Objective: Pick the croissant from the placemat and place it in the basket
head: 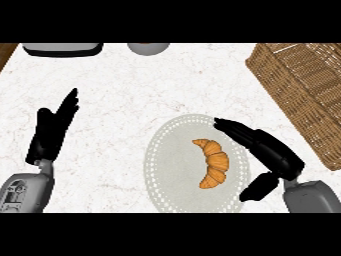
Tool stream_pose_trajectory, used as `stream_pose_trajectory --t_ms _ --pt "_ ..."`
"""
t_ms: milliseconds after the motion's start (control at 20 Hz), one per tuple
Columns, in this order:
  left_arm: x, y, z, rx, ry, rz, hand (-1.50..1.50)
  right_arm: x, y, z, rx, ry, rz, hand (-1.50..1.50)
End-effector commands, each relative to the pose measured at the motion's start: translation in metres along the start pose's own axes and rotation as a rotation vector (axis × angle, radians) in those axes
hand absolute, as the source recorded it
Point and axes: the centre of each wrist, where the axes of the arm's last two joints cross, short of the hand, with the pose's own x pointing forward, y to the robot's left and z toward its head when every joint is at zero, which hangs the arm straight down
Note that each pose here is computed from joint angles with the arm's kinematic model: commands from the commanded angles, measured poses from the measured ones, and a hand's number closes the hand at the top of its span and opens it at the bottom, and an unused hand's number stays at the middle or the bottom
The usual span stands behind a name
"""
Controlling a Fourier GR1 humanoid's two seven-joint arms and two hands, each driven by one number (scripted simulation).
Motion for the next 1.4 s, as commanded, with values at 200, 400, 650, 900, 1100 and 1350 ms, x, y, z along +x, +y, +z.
stream_pose_trajectory --t_ms 200,400,650,900,1100,1350 --pt "-0.005 0.003 -0.005 0.003 0.011 -0.004 0.0 0.006 0.015 -0.019 0.004 0.006 -0.007 -1.5" --pt "0.005 0.02 0.002 0.006 0.002 0.001 0.0 0.009 0.021 -0.005 0.033 0.024 -0.001 -1.5" --pt "-0.004 0.014 -0.008 0.005 -0.002 -0.003 0.0 -0.01 0.017 -0.031 0.048 0.038 -0.018 -1.5" --pt "0.007 -0.006 0.003 0.011 -0.012 0.002 0.0 -0.011 0.037 -0.03 0.06 0.05 -0.008 -1.5" --pt "-0.008 0.014 -0.011 -0.006 -0.009 -0.002 0.0 0.0 0.059 -0.04 0.057 0.038 -0.016 -1.5" --pt "0.007 0.01 0.002 -0.005 -0.01 -0.008 0.0 -0.023 0.043 -0.039 0.101 0.032 0.015 1.5"
